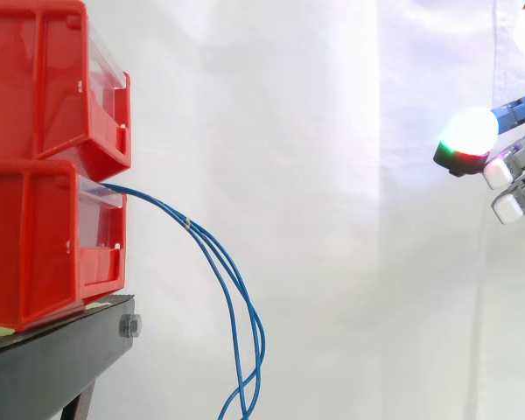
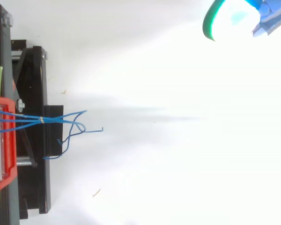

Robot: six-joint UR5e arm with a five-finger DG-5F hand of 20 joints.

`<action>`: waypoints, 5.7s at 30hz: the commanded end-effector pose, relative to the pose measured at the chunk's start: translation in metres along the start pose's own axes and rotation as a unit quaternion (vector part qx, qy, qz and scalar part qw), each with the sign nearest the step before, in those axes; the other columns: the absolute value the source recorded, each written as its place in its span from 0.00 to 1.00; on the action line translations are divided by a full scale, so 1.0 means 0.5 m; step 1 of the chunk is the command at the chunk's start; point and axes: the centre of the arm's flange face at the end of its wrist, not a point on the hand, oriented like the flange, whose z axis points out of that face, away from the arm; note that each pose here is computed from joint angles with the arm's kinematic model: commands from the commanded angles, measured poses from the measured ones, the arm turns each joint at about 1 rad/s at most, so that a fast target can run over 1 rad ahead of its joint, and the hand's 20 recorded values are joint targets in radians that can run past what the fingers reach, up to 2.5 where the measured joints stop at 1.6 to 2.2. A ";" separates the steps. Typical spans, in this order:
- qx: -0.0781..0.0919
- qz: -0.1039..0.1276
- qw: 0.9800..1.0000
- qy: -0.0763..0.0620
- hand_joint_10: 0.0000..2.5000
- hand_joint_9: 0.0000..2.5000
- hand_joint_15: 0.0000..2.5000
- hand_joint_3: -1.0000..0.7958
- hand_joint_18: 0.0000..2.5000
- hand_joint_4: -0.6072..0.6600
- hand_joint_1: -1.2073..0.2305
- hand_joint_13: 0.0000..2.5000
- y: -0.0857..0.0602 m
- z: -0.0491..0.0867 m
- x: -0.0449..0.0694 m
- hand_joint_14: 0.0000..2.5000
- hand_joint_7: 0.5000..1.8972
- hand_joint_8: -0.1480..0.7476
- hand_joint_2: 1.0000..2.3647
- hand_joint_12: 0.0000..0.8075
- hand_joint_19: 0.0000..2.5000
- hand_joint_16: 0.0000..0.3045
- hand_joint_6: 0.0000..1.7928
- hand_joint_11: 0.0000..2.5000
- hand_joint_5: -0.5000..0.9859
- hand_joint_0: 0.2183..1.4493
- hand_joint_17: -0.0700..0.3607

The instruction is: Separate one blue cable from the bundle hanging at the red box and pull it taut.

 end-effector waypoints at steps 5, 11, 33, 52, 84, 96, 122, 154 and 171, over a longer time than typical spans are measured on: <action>0.000 0.000 1.000 0.001 0.00 0.23 0.09 0.29 0.24 0.64 0.48 0.18 0.000 0.000 0.000 0.00 0.15 0.50 0.00 0.51 0.08 0.18 0.28 0.07 0.18 0.27 0.45; 0.000 0.000 1.000 0.000 0.00 0.23 0.09 0.29 0.24 0.64 0.48 0.18 -0.001 0.000 0.000 0.00 0.16 0.50 0.00 0.52 0.09 0.18 0.28 0.07 0.18 0.27 0.45; 0.002 0.000 1.000 0.005 0.00 0.23 0.09 0.29 0.24 0.64 0.48 0.18 0.001 0.000 0.008 0.00 0.16 0.51 0.00 0.52 0.09 0.18 0.28 0.07 0.18 0.27 0.46; -0.062 -0.002 0.998 -0.026 0.00 0.23 0.09 0.29 0.25 0.64 0.49 0.19 -0.006 0.075 0.062 0.00 0.16 0.51 0.00 0.52 0.10 0.19 0.28 0.07 0.18 0.27 0.46; -0.052 0.000 0.996 -0.074 0.00 0.23 0.10 0.29 0.25 0.65 0.49 0.19 -0.149 0.191 0.143 0.00 0.16 0.51 0.00 0.52 0.11 0.18 0.28 0.07 0.19 0.28 0.45; -0.052 -0.011 0.995 -0.083 0.00 0.24 0.10 0.29 0.26 0.65 0.49 0.21 -0.145 0.192 0.151 0.00 0.16 0.51 0.00 0.52 0.11 0.18 0.28 0.07 0.19 0.28 0.45; -0.088 0.002 0.994 -0.064 0.00 0.24 0.11 0.29 0.27 0.65 0.50 0.22 -0.262 0.389 0.242 0.00 0.16 0.52 0.00 0.52 0.12 0.18 0.28 0.08 0.19 0.28 0.45; -0.150 0.085 0.982 0.082 0.00 0.25 0.12 0.29 0.27 0.66 0.49 0.25 -0.282 0.454 0.308 0.00 0.16 0.52 0.00 0.52 0.12 0.18 0.28 0.08 0.19 0.28 0.45; -0.170 0.098 0.976 0.093 0.00 0.26 0.13 0.29 0.28 0.66 0.50 0.26 -0.259 0.454 0.284 0.00 0.16 0.52 0.00 0.52 0.12 0.18 0.28 0.09 0.19 0.28 0.45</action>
